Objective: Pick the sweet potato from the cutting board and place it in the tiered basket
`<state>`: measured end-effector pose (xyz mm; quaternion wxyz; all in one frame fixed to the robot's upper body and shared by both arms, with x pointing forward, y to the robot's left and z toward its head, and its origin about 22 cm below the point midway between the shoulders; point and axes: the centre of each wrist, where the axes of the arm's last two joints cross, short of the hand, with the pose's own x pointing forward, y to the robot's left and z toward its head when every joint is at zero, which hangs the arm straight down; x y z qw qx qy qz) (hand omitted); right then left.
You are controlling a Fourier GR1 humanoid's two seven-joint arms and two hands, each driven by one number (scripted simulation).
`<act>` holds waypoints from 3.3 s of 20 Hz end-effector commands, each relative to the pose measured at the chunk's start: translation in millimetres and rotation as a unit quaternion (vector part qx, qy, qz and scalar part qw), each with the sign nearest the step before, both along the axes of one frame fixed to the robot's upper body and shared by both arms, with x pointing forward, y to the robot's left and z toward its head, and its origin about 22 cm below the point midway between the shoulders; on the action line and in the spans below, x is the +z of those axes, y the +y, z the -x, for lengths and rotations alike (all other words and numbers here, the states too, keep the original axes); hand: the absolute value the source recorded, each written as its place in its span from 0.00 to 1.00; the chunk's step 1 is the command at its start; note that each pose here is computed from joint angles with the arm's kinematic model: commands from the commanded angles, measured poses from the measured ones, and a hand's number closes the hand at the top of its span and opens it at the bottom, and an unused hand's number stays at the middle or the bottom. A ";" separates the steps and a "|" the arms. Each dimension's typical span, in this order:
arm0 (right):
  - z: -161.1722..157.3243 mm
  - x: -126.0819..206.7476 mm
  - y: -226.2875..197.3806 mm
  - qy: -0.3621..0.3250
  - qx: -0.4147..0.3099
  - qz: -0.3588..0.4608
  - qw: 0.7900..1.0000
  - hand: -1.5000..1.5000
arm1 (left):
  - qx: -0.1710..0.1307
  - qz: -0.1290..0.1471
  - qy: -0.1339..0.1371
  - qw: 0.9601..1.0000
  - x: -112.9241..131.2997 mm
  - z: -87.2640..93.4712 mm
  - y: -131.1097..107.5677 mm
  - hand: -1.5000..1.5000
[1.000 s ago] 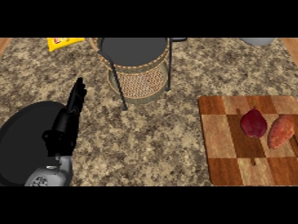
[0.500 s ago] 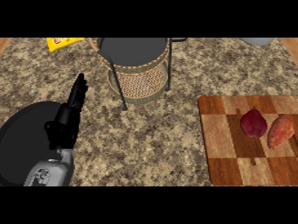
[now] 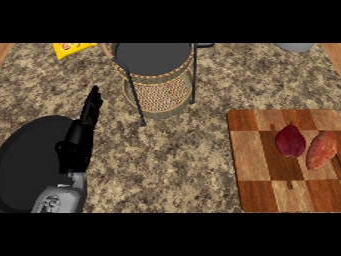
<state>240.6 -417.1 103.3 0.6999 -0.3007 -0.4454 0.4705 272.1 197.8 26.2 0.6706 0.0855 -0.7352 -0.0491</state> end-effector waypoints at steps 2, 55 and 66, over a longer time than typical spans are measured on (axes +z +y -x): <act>19.2 -34.7 -0.7 0.010 -0.005 0.005 1.000 0.00 | 0.005 0.002 -0.005 1.000 4.0 5.3 2.8 0.50; -10.1 -48.2 374.1 -0.136 0.194 0.255 0.937 1.00 | -0.029 0.004 0.002 1.000 12.2 -11.2 -4.2 0.50; 26.3 97.0 415.2 -0.260 0.114 0.193 0.939 1.00 | -0.011 0.002 -0.004 1.000 -0.8 -0.1 -9.5 0.50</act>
